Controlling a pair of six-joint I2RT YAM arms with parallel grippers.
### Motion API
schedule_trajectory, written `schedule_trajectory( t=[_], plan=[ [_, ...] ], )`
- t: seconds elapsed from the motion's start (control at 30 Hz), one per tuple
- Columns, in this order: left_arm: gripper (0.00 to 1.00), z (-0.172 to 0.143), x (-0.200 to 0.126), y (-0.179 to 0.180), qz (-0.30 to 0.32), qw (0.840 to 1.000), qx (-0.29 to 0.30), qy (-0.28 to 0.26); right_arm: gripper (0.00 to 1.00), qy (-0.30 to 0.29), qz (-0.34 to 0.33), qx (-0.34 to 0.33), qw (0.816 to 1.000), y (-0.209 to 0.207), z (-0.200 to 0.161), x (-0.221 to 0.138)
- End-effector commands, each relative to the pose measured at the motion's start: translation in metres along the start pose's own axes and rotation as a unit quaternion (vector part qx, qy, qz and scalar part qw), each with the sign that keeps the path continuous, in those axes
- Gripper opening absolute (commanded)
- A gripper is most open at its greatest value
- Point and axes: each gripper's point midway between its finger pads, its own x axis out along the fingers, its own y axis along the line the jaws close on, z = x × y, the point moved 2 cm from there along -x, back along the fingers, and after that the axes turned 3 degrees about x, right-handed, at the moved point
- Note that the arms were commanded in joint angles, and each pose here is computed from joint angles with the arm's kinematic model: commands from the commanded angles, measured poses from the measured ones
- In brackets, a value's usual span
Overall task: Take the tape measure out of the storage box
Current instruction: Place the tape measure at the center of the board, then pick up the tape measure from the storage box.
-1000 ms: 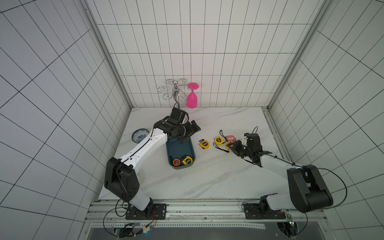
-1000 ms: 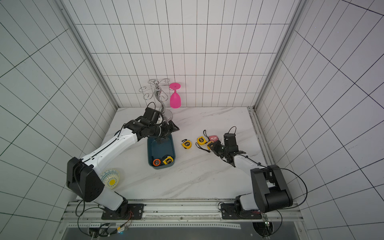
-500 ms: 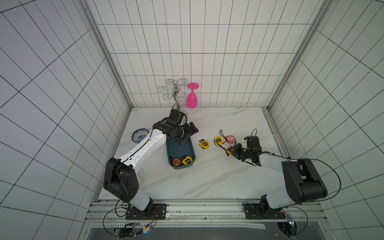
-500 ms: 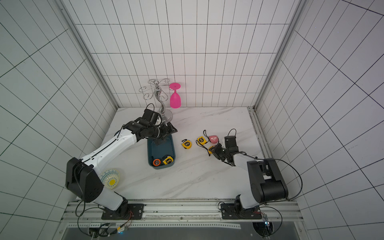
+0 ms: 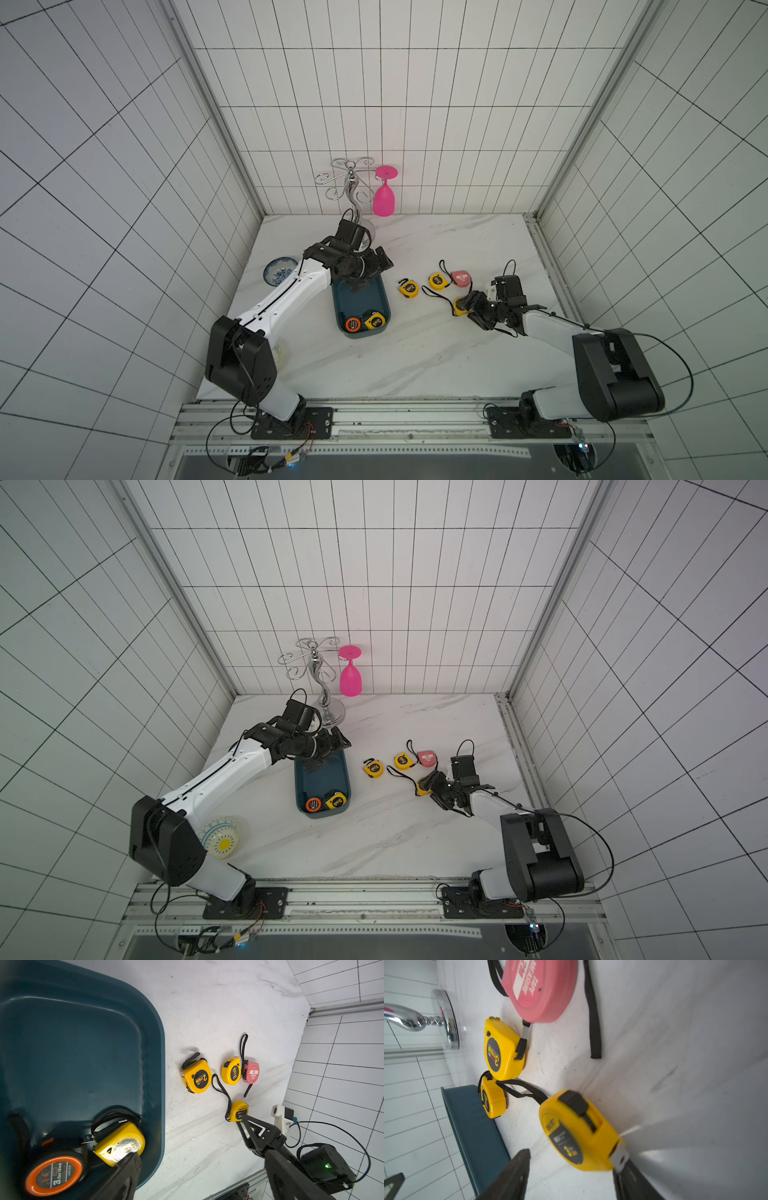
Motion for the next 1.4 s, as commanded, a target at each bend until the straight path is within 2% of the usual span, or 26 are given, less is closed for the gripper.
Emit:
schedule_trajectory(
  t=[0.0, 0.13, 0.4, 0.63, 0.77, 1.07, 1.37],
  plan=[
    [0.97, -0.002, -0.006, 0.012, 0.028, 0.999, 0.023, -0.007, 0.81, 0.011, -0.041, -0.002, 0.999, -0.016, -0.008, -0.009],
    [0.98, -0.005, -0.004, 0.031, 0.076, 0.996, 0.044, 0.001, 0.88, 0.009, -0.054, -0.010, 0.998, -0.016, -0.011, -0.019],
    [0.97, -0.028, 0.002, 0.074, 0.171, 0.980, 0.088, 0.045, 0.94, 0.002, -0.057, -0.041, 0.998, 0.003, -0.006, -0.039],
    [0.97, -0.050, 0.009, 0.096, 0.257, 0.951, 0.153, 0.080, 0.96, 0.008, -0.045, -0.063, 0.997, 0.027, 0.001, -0.051],
    [0.93, -0.055, 0.015, 0.105, 0.287, 0.939, 0.168, 0.090, 0.96, 0.014, -0.033, -0.064, 0.997, 0.035, 0.002, -0.052],
    [0.81, -0.061, 0.031, 0.122, 0.308, 0.928, 0.176, 0.114, 0.97, 0.026, -0.025, -0.064, 0.997, 0.037, -0.001, -0.051],
    [0.79, -0.065, 0.042, 0.130, 0.312, 0.925, 0.172, 0.131, 0.97, 0.030, -0.026, -0.063, 0.997, 0.037, 0.000, -0.048]
  ],
)
